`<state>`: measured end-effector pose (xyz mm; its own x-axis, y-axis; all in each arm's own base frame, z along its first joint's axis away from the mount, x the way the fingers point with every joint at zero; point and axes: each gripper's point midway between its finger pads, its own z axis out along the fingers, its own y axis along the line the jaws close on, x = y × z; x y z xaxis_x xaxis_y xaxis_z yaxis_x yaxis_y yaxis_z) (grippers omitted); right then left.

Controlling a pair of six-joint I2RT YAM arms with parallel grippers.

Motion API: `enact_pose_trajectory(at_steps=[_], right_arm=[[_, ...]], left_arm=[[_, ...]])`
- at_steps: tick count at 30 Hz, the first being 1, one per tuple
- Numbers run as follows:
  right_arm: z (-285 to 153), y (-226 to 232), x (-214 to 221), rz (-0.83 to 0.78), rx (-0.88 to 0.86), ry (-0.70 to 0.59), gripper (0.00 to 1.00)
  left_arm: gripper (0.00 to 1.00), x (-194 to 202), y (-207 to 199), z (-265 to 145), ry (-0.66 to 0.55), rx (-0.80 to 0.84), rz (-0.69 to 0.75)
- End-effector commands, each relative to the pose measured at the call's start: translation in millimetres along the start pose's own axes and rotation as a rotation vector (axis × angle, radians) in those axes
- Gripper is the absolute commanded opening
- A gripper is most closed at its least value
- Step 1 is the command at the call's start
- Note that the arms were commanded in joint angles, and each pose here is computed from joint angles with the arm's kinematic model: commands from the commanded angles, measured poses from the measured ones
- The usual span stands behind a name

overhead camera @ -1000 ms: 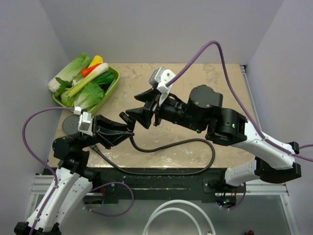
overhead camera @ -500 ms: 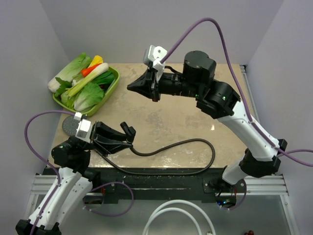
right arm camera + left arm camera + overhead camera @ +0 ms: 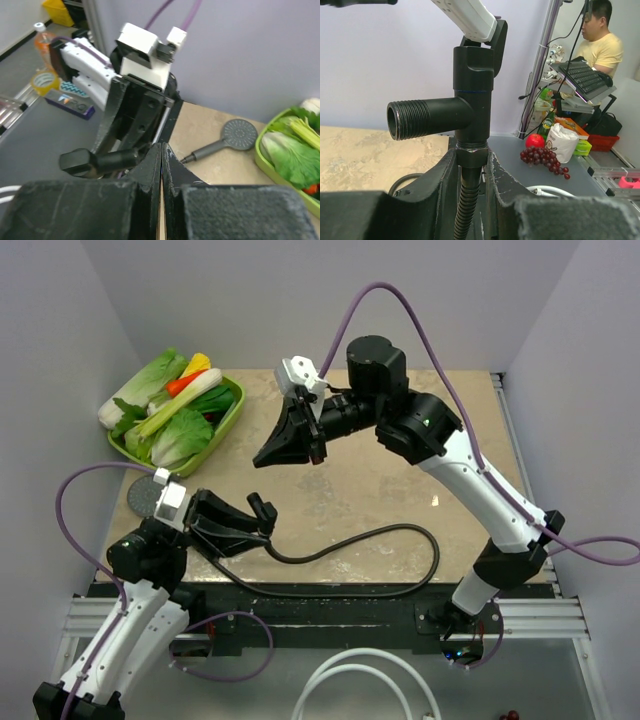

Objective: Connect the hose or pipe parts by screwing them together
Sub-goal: Install the adaptor on the pipeline.

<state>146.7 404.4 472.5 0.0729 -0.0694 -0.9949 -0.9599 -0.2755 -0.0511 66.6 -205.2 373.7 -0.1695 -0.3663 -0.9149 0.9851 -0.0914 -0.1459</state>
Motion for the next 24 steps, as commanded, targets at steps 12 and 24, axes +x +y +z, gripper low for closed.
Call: enact_pose_trajectory(at_steps=[12, 24], right_arm=[[8.1, 22.7, 6.7, 0.037, -0.203, -0.006, 0.00], [24.9, 32.3, 22.5, 0.075, -0.264, 0.018, 0.00]], left_arm=[[0.00, -12.1, 3.0, 4.9, -0.058, 0.011, -0.013], [0.00, -15.3, 8.2, 8.7, -0.061, 0.008, -0.021]])
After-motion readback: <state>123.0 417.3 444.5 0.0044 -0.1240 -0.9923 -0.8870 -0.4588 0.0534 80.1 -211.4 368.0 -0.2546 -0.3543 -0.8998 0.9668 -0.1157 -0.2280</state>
